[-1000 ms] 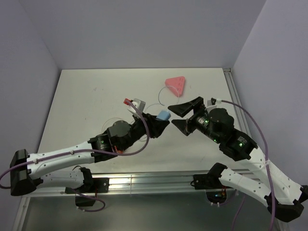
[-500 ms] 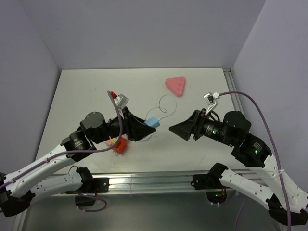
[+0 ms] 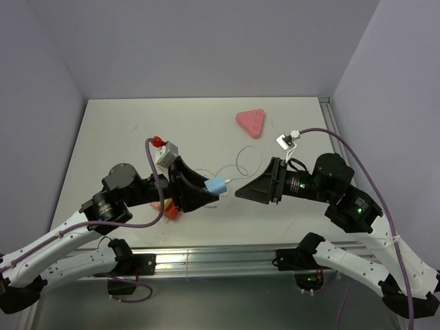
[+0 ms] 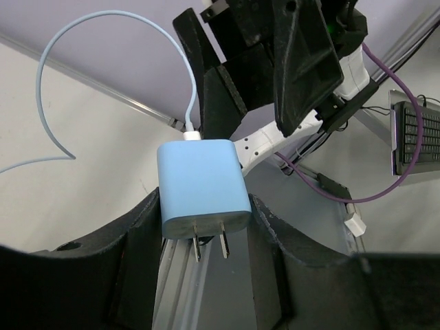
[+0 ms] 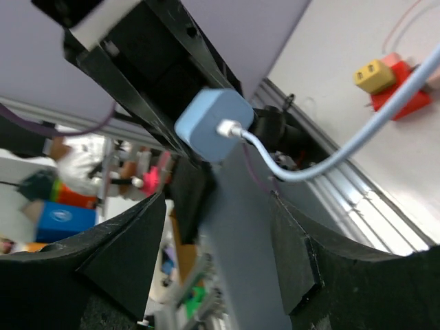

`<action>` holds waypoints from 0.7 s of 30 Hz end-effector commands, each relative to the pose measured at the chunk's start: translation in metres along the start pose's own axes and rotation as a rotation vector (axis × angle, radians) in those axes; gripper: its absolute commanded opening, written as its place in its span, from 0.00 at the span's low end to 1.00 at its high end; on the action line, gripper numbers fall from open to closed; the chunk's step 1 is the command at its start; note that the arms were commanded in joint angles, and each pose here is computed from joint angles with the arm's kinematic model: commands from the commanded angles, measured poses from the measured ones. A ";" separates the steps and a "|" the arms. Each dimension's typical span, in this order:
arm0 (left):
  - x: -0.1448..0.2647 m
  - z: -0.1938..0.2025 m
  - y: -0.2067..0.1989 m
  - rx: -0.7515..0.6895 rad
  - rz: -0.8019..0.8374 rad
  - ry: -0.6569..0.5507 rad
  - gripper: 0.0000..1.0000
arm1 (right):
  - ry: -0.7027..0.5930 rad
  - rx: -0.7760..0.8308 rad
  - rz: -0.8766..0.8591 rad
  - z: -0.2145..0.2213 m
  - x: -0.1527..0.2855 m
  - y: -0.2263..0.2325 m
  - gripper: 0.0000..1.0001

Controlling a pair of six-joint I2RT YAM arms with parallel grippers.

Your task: Insert the plug

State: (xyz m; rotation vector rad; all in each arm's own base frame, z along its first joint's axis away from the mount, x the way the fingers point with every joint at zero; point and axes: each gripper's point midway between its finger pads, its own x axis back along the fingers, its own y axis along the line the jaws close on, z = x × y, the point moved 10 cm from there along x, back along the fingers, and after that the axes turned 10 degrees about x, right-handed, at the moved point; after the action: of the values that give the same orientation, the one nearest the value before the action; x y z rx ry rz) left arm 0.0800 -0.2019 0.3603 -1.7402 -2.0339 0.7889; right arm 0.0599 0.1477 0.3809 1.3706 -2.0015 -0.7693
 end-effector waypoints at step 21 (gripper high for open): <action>-0.009 -0.016 -0.003 -0.241 0.093 -0.008 0.00 | -0.032 -0.359 0.013 -0.022 -0.040 -0.002 0.60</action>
State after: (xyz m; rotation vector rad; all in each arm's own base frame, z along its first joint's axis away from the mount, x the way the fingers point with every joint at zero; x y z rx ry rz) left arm 0.0949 -0.2153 0.3522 -1.8321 -2.1081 0.6011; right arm 0.0884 0.1807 0.3787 1.0929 -1.7730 -1.0449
